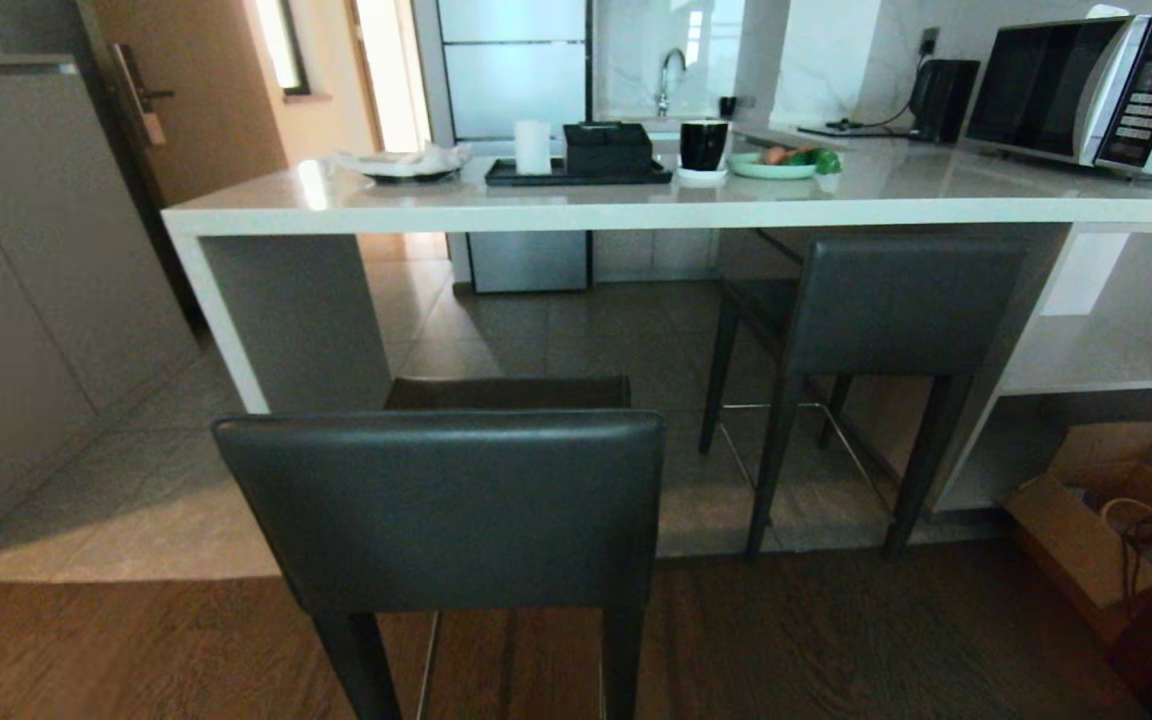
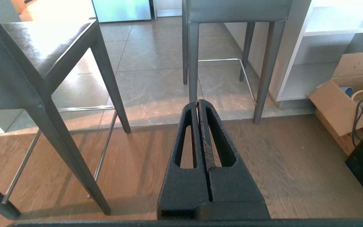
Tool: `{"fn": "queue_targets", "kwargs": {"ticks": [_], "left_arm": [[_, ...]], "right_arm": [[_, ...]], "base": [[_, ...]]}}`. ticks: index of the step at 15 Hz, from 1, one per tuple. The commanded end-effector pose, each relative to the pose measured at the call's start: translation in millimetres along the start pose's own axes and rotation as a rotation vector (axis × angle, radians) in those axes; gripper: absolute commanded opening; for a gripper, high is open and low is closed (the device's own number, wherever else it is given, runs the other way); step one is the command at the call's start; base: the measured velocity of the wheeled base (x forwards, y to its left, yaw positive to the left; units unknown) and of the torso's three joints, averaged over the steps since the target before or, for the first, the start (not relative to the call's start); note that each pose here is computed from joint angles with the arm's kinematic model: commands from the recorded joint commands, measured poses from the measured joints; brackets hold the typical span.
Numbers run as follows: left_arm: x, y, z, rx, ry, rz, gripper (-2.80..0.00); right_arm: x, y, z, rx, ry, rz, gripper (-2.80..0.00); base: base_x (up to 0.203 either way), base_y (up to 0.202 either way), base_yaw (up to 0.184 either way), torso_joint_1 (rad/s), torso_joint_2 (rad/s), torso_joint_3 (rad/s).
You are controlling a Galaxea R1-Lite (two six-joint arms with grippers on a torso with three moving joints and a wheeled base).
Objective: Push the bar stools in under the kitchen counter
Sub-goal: Pull the gray chair out from under the dining table
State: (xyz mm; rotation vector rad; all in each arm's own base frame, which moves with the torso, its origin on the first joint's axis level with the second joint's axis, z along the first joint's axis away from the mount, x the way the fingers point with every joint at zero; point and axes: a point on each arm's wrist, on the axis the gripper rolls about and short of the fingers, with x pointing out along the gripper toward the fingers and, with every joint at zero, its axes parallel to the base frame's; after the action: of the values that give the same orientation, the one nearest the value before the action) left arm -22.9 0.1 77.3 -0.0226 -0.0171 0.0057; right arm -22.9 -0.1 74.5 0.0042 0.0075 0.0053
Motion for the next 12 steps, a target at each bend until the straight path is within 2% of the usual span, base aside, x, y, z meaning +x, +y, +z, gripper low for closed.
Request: {"fn": "queue_targets", "kwargs": {"ticks": [1,10,12], "left_arm": [[0.1,0.0,-0.2,0.000,0.002,0.000,-2.80],[0.1,0.0,-0.1,0.001,0.000,0.000,-2.80],[0.1,0.0,-0.1,0.001,0.000,0.002,-2.80]], "right_arm": [[0.2,0.0,-0.4,0.000,0.003,0.001,-2.80],[0.2,0.0,-0.4,0.000,0.003,0.002,-2.80],[0.2,0.0,-0.4,0.000,0.003,0.001,-2.80]], "base": [[0.000,0.000,0.000,0.000,0.00,0.000],[0.000,0.000,0.000,0.000,0.00,0.000],[0.005,-0.085,0.005,0.005,0.00,-0.001]]}}
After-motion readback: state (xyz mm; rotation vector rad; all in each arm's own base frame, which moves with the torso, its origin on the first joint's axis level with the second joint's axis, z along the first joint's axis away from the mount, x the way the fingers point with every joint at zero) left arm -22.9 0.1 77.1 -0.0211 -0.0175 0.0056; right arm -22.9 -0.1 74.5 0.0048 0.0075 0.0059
